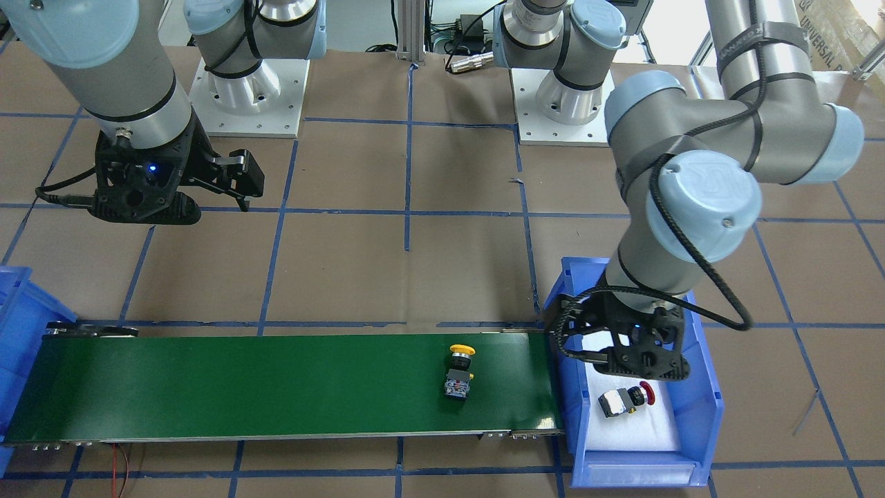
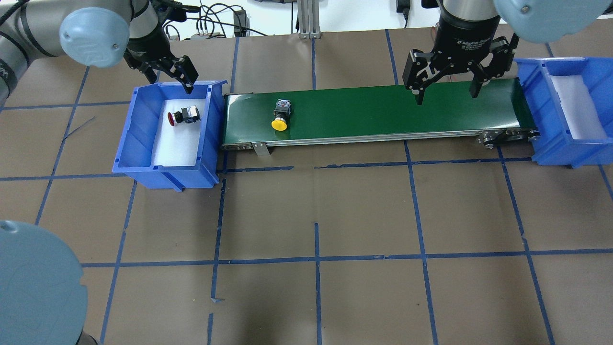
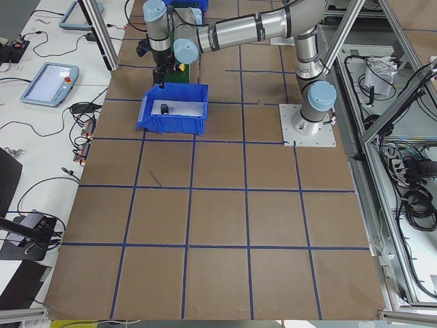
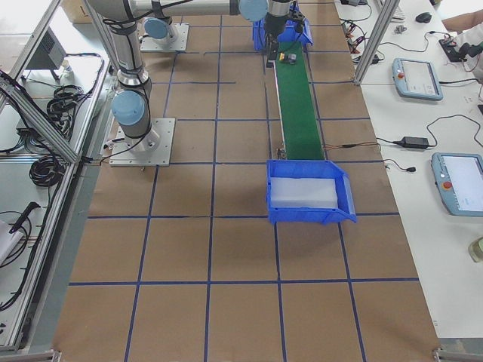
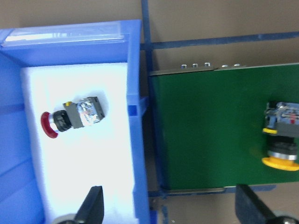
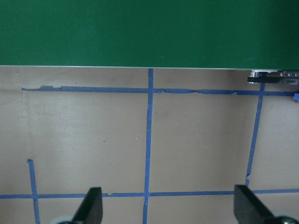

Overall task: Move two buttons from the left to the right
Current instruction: 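Return the left gripper to the bin and grasp the red button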

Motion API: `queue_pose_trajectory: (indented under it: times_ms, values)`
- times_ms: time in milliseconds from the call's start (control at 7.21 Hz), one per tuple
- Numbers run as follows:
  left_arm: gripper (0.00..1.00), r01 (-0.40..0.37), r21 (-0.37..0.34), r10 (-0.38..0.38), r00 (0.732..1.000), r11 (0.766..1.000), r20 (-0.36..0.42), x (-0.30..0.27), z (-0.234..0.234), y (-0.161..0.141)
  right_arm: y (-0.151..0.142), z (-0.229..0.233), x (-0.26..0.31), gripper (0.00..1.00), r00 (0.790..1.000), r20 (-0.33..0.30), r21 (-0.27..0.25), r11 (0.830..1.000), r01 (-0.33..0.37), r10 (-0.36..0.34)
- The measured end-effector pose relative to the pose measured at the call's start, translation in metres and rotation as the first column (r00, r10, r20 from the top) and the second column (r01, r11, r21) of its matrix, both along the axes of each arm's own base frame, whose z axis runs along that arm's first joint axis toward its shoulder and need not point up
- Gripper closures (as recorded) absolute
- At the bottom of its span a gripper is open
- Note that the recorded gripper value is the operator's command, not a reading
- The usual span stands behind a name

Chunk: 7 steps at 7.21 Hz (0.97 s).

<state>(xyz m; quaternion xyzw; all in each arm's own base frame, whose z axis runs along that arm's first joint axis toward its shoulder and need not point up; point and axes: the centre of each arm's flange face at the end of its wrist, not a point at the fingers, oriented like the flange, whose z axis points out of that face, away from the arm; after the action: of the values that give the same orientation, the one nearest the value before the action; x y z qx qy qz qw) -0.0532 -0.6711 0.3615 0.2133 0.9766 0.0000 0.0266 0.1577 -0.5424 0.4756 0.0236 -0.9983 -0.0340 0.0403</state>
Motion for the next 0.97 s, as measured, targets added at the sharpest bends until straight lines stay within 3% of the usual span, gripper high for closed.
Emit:
queue_pose_trajectory:
  times_ms: [139, 277, 555, 693, 832, 971]
  values:
    - [0.02, 0.141, 0.024, -0.141, 0.99, 0.99, -0.006, 0.015, -0.015, -0.005, -0.003, -0.004, 0.005, 0.0, 1.0, 0.012, -0.013, 1.0, -0.006, 0.006]
    - [0.01, 0.296, 0.054, -0.296, 0.955, 0.953, -0.023, 0.021, -0.035, -0.01, -0.004, -0.011, 0.008, 0.0, 1.0, 0.026, -0.009, 1.0, -0.006, 0.006]
    - [0.01, 0.549, 0.072, -0.547, 0.836, 0.833, -0.047, 0.024, -0.075, -0.026, -0.002, -0.024, 0.012, 0.0, 0.997, 0.073, 0.019, 1.0, 0.003, -0.004]
    - [0.01, 0.64, 0.067, -0.638, 0.768, 0.765, -0.051, 0.023, -0.097, -0.036, -0.001, -0.03, 0.01, 0.0, 0.997, 0.082, 0.031, 1.0, 0.008, -0.01]
    - [0.05, 0.697, 0.067, -0.695, 0.717, 0.714, -0.058, 0.023, -0.115, -0.042, 0.0, -0.03, 0.01, 0.0, 0.996, 0.085, 0.03, 0.999, 0.012, -0.014]
    - [0.27, 0.728, 0.07, -0.726, 0.685, 0.682, -0.066, 0.024, -0.13, -0.045, 0.0, -0.028, 0.01, 0.0, 0.996, 0.085, 0.026, 1.0, 0.015, -0.017]
